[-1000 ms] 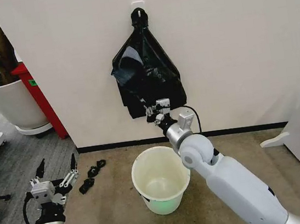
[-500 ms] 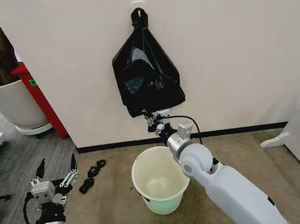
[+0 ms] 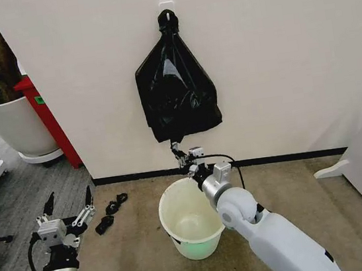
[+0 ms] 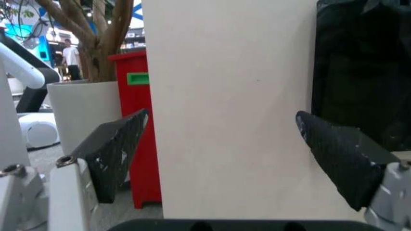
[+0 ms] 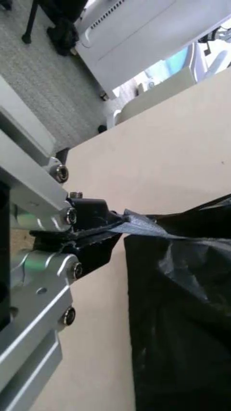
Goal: Place the garbage bag over the trash bin.
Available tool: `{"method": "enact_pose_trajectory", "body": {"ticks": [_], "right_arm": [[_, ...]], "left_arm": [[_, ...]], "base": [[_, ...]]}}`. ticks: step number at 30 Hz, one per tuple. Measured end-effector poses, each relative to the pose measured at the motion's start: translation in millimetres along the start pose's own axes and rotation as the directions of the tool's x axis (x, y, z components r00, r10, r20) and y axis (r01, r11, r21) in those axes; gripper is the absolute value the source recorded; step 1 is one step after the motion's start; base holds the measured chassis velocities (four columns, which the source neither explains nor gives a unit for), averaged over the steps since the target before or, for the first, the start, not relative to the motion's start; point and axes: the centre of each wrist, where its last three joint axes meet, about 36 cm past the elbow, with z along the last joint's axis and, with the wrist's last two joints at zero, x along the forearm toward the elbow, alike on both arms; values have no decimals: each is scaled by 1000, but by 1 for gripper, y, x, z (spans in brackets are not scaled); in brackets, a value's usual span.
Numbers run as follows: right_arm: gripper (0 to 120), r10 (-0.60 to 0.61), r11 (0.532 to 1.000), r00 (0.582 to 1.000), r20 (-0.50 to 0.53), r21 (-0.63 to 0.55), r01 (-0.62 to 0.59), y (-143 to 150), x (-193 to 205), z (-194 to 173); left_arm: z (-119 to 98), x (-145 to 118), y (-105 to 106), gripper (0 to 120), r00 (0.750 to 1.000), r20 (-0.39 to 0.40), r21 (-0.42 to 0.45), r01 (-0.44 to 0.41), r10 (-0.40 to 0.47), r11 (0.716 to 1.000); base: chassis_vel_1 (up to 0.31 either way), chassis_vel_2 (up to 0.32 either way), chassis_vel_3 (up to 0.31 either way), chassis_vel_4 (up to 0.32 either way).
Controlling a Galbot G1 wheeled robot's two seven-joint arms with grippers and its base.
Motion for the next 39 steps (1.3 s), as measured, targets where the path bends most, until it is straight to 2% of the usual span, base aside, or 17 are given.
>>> {"method": "enact_pose_trajectory", "body": {"ticks": [39], "right_arm": [[0, 6, 1000, 998, -70, 11, -5, -4, 18, 38]], "left_arm": [[1, 0, 0, 88, 1000, 2, 0, -1, 1, 1000]], "base": [[0, 0, 0, 0]]}}
